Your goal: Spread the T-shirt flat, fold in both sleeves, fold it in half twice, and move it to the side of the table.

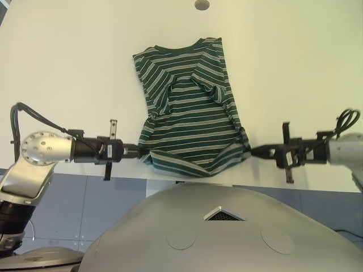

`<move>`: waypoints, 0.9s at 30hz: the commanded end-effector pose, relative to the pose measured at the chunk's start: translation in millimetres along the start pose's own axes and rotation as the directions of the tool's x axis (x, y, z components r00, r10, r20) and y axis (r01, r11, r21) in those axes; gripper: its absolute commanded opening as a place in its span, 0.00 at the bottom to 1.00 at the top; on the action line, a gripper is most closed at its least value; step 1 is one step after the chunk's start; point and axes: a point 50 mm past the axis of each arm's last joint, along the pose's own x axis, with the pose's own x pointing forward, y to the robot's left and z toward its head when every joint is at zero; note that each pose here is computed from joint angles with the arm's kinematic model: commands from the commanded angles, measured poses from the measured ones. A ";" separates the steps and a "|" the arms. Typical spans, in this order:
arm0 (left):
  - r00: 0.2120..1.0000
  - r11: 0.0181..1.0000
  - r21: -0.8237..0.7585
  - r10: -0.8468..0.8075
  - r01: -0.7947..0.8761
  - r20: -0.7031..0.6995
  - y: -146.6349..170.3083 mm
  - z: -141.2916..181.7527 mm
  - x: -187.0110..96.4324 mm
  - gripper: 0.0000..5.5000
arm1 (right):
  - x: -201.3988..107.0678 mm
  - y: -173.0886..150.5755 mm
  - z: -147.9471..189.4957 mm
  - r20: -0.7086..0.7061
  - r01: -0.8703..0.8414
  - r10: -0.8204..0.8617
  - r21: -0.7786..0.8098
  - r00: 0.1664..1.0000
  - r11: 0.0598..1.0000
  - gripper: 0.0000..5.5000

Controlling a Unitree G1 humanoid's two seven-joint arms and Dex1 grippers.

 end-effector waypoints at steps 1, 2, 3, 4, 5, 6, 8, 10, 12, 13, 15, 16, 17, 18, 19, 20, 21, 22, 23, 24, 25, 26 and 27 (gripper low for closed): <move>0.978 0.980 0.006 0.197 -0.198 0.070 78.1 11.7 -13.8 0.00 | -29.9 -94.8 0.8 0.065 0.266 -0.275 0.120 0.959 0.956 0.00; 0.958 0.962 -0.011 0.274 -0.274 0.081 106.1 10.1 -15.8 0.00 | -30.9 -120.5 -1.9 0.075 0.324 -0.338 0.153 0.938 0.934 0.00; 0.940 0.944 -0.037 0.329 -0.327 0.092 128.8 8.6 -15.3 0.00 | -28.4 -144.3 -4.0 0.072 0.379 -0.395 0.174 0.916 0.909 0.00; 0.926 0.930 -0.067 0.365 -0.360 0.098 144.1 6.8 -13.7 0.00 | -23.9 -161.9 -4.4 0.067 0.412 -0.429 0.184 0.901 0.893 0.00; 0.916 0.920 -0.103 0.388 -0.378 0.107 156.7 4.0 -10.5 0.00 | -16.7 -176.0 -4.7 0.059 0.433 -0.452 0.200 0.890 0.879 0.00; 0.905 0.908 -0.140 0.410 -0.394 0.112 166.1 0.8 -7.2 0.00 | -9.3 -184.8 -5.8 0.050 0.442 -0.462 0.217 0.886 0.871 0.00; 0.888 0.879 -0.214 0.452 -0.427 0.084 178.8 -11.9 1.4 0.00 | 14.8 -194.6 -11.7 0.022 0.438 -0.461 0.272 0.887 0.857 0.00; 0.884 0.863 -0.252 0.465 -0.439 0.054 182.1 -23.2 7.3 0.00 | 36.2 -197.0 -17.1 0.005 0.433 -0.457 0.308 0.889 0.847 0.00; 0.878 0.854 -0.275 0.474 -0.442 0.063 182.3 -28.5 5.4 0.00 | 46.6 -200.3 -16.4 0.008 0.438 -0.466 0.327 0.885 0.837 0.00; 0.875 0.852 -0.282 0.478 -0.441 0.077 181.6 -29.6 2.5 0.00 | 48.5 -202.0 -15.3 0.011 0.441 -0.470 0.331 0.882 0.834 0.00; 0.865 0.848 -0.316 0.483 -0.425 0.133 177.1 -30.3 -7.0 0.00 | 49.8 -204.7 -12.3 0.026 0.435 -0.472 0.342 0.881 0.833 0.00; 0.860 0.847 -0.337 0.483 -0.411 0.164 174.6 -30.1 -10.4 0.00 | 49.9 -205.7 -11.5 0.030 0.436 -0.474 0.345 0.880 0.831 0.00; 0.860 0.848 -0.354 0.477 -0.395 0.183 171.1 -31.3 -12.6 0.00 | 51.0 -206.8 -10.7 0.027 0.440 -0.479 0.351 0.878 0.827 0.00; 0.863 0.849 -0.368 0.468 -0.378 0.193 168.2 -33.1 -11.6 0.00 | 52.0 -207.6 -10.5 0.026 0.445 -0.486 0.361 0.873 0.819 0.00; 0.865 0.850 -0.378 0.462 -0.367 0.198 165.9 -34.7 -10.4 0.00 | 53.3 -208.4 -9.8 0.027 0.449 -0.492 0.370 0.870 0.814 0.00; 0.864 0.848 -0.385 0.461 -0.363 0.201 164.3 -35.8 -9.1 0.00 | 55.4 -209.1 -8.6 0.031 0.449 -0.496 0.379 0.868 0.809 0.00; 0.859 0.844 -0.393 0.468 -0.365 0.206 163.5 -36.6 -9.0 0.00 | 57.4 -209.8 -7.2 0.039 0.449 -0.501 0.389 0.865 0.805 0.00; 0.847 0.833 -0.405 0.486 -0.376 0.214 163.0 -37.6 -11.2 0.00 | 60.7 -211.1 -4.7 0.048 0.450 -0.509 0.402 0.859 0.798 0.00; 0.835 0.824 -0.418 0.503 -0.384 0.223 162.0 -39.1 -14.1 0.00 | 64.2 -212.5 -2.2 0.055 0.457 -0.522 0.412 0.851 0.788 0.00; 0.824 0.814 -0.429 0.517 -0.391 0.229 161.1 -40.4 -16.6 0.00 | 67.0 -213.8 -0.2 0.056 0.468 -0.535 0.415 0.843 0.780 0.00; 0.816 0.805 -0.440 0.530 -0.399 0.230 160.2 -42.2 -18.4 0.00 | 70.0 -215.1 1.7 0.053 0.483 -0.552 0.417 0.832 0.769 0.00; 0.812 0.795 -0.448 0.542 -0.410 0.218 159.6 -44.7 -18.3 0.00 | 73.2 -215.9 2.4 0.041 0.499 -0.566 0.422 0.824 0.757 0.00; 0.813 0.785 -0.451 0.550 -0.425 0.191 159.7 -47.7 -15.6 0.00 | 77.5 -215.2 1.7 0.025 0.509 -0.572 0.424 0.820 0.749 0.05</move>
